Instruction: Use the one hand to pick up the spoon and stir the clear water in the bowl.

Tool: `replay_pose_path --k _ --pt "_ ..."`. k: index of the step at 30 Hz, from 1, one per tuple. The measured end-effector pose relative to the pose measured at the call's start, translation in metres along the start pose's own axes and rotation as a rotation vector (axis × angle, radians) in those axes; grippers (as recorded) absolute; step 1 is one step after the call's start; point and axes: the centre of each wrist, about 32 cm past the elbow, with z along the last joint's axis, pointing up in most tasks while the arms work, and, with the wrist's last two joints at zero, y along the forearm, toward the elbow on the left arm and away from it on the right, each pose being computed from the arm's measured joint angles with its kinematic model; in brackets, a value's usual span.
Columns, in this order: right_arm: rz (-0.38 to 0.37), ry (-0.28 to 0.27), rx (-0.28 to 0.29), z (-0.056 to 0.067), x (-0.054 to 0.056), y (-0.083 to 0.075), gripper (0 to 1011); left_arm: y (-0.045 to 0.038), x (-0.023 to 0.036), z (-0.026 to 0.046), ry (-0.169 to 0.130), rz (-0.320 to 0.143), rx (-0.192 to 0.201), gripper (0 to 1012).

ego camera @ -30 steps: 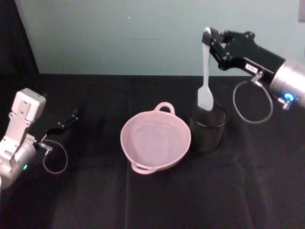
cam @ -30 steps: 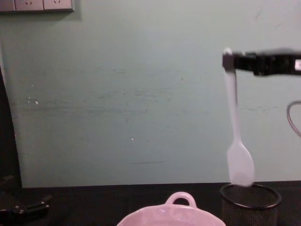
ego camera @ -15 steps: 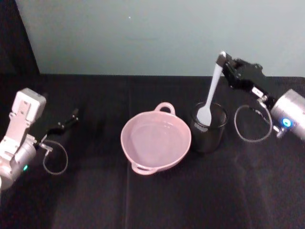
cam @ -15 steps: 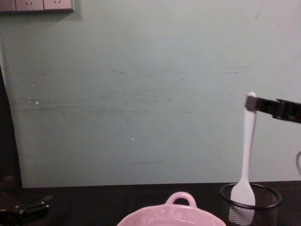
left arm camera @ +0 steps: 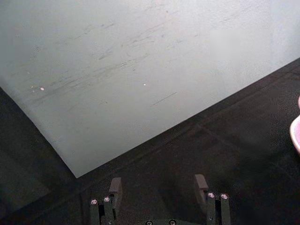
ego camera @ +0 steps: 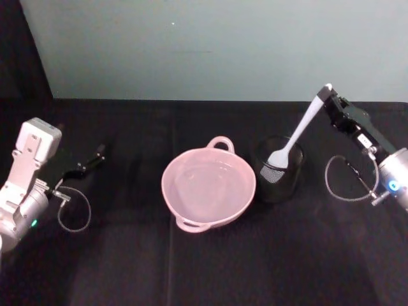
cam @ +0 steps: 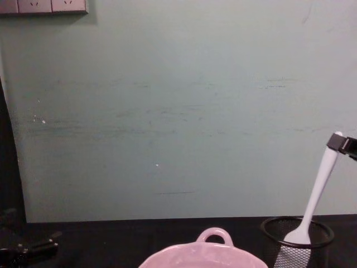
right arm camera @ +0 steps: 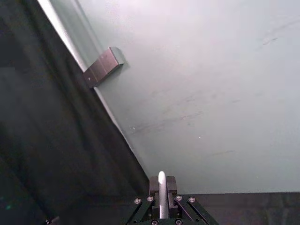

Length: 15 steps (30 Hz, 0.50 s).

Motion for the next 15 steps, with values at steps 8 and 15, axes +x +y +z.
replay_pose_path --k 8,15 --pt "-0.02 0.043 0.007 -0.009 0.006 -0.005 100 0.0 0.0 0.0 0.0 0.0 0.0 1011" --pt "-0.027 0.056 -0.006 -0.015 0.008 -0.005 100 0.0 0.0 0.0 0.0 0.0 0.0 1011"
